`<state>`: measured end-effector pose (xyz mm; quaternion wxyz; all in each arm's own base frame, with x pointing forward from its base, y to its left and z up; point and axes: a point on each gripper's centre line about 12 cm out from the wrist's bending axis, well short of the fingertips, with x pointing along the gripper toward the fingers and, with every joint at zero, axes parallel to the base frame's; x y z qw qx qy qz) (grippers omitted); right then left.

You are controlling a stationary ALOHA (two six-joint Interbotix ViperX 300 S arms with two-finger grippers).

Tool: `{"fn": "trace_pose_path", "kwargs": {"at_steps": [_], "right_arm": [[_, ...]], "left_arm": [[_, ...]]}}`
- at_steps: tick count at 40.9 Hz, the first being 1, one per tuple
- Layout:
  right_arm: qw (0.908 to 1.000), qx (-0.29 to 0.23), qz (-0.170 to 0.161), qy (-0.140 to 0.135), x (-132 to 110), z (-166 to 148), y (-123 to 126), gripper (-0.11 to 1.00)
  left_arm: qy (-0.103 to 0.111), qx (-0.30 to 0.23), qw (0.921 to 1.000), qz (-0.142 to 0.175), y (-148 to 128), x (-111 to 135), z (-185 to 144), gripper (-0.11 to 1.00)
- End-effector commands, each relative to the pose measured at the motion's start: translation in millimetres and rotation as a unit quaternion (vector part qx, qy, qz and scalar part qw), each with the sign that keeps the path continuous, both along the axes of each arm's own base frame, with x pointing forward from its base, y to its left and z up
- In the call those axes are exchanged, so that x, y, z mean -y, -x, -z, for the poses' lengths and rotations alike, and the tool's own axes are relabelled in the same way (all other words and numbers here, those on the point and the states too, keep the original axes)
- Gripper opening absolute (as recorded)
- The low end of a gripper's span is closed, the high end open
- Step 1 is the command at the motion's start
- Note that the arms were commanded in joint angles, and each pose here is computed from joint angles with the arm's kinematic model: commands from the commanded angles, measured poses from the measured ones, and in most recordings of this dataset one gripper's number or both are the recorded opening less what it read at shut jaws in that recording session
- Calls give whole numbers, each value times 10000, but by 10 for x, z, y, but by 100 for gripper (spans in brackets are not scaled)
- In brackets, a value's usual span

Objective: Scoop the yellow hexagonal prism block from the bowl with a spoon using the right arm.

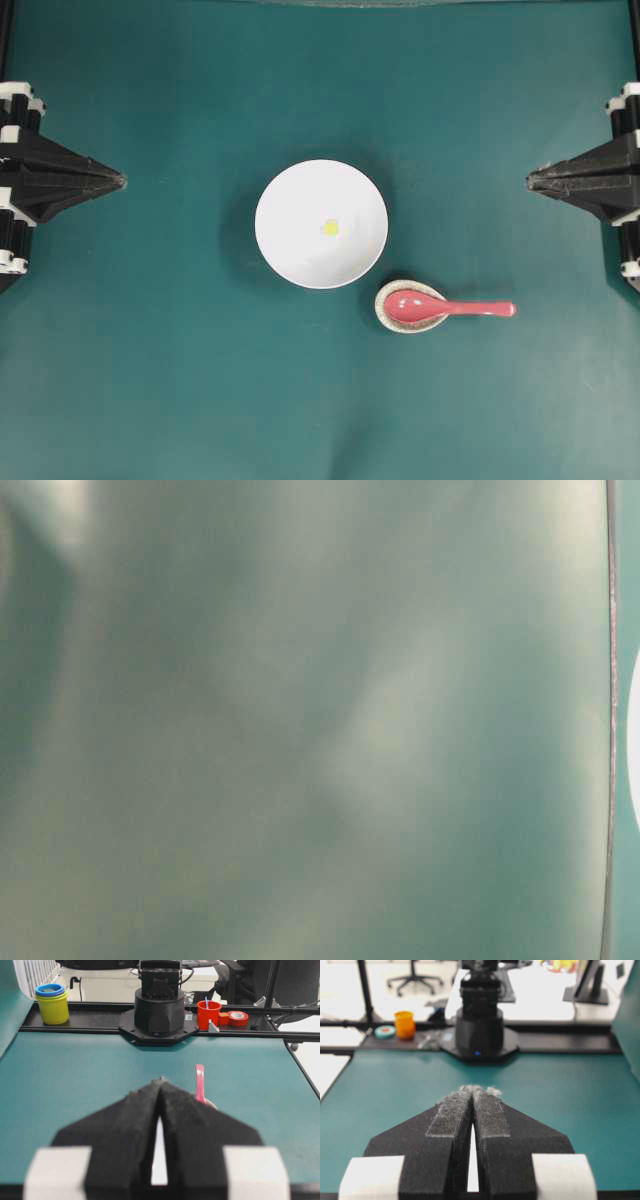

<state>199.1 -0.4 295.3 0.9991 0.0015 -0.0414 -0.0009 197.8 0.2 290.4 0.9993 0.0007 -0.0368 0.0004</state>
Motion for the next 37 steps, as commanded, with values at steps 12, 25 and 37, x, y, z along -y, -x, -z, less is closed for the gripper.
{"fn": "trace_pose_path", "kwargs": {"at_steps": [12, 25, 37], "right_arm": [[9999, 138, 11, 31, 3, -101, -19, -1], [9999, 115, 8, 0, 3, -100, -20, 9], [10000, 8, 9, -61, 5, -35, -51, 53]], "left_arm": [[23, -54, 10000, -5, -28, -3, -53, -1], [23, -169, 9999, -5, -28, -3, -32, -1], [23, -207, 9998, -6, -29, -3, -27, -1]]}}
